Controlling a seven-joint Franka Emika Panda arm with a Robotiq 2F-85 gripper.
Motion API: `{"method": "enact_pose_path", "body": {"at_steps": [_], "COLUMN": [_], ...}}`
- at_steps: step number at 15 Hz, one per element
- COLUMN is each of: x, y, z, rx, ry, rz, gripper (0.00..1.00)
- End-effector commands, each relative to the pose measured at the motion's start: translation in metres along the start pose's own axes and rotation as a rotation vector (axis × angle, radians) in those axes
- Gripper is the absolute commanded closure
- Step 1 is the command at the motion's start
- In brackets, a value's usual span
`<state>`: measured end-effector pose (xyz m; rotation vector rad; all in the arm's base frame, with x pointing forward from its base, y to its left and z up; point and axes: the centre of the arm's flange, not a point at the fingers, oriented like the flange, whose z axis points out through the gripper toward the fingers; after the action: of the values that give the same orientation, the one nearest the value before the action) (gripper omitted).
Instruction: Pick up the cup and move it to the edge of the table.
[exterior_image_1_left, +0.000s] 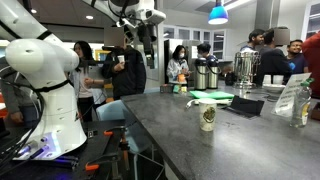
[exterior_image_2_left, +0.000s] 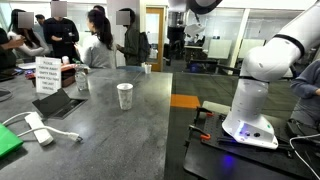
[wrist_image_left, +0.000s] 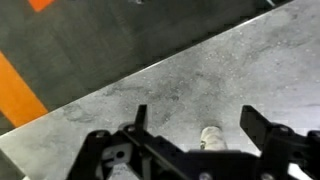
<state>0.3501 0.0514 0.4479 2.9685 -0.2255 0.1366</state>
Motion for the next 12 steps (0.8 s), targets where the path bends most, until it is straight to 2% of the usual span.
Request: {"method": "enact_pose_path", "body": {"at_steps": [1,5,8,12], "x": [0.053,0.103,0.135,0.163], "y": [-0.008,-0.002,-0.004,-0.014], "z": [0.02,0.063,0.097,0.136], "rx": [0.136,0.241,0.225,0.223], "ry": [-0.05,-0.031,-0.006,-0.047], "rz": [0.14,0.24,0.279,0.332], "gripper": [0.0,0.0,0.0,0.0]}}
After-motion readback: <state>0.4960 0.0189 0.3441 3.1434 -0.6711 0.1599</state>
